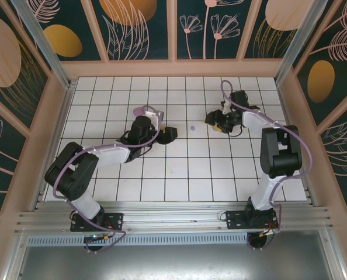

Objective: Insert wireless bluetooth earbuds into charging case

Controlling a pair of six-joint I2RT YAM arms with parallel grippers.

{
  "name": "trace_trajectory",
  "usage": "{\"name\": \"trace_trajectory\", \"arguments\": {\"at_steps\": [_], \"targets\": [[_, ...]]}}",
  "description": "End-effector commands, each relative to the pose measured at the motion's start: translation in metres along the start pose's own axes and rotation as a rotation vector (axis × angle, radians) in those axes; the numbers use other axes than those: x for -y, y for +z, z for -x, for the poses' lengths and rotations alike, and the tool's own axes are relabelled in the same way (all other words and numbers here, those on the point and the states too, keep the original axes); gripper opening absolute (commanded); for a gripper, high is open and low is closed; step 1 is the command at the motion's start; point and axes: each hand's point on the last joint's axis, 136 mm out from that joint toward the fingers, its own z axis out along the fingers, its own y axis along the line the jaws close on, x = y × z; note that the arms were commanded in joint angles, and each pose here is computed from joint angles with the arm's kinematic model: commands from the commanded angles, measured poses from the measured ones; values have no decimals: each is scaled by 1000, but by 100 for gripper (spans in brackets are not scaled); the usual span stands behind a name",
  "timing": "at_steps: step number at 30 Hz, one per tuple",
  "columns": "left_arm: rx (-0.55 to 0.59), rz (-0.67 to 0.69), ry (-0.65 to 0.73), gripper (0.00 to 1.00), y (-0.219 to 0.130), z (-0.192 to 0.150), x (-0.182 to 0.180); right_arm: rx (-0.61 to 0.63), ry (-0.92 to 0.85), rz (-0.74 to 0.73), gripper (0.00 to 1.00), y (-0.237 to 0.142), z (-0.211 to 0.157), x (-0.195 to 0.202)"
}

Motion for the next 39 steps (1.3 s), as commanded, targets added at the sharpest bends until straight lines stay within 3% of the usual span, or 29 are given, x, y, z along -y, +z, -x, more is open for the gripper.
{"name": "trace_trajectory", "arguments": {"at_steps": [1, 8, 11, 14, 17, 26, 39], "targets": [[-61, -80, 139, 70, 20, 3, 19, 130, -45, -60, 58, -43, 35, 0], [-105, -101, 225, 69, 49, 21, 35, 17, -390, -441, 62, -28, 38, 32], [-106, -90, 212, 69, 51, 21, 32, -15, -470, -487, 67, -15, 39, 36], [-128, -71, 191, 69, 50, 12, 26, -28, -538, -514, 81, -3, 43, 37], [-137, -53, 180, 69, 43, 5, 21, -46, -596, -556, 83, 4, 46, 40], [-136, -16, 158, 69, 27, -3, 15, -118, -664, -498, 85, 25, 35, 47], [-134, -18, 155, 69, 26, -3, 15, -176, -596, -454, 80, 47, 29, 68]]}}
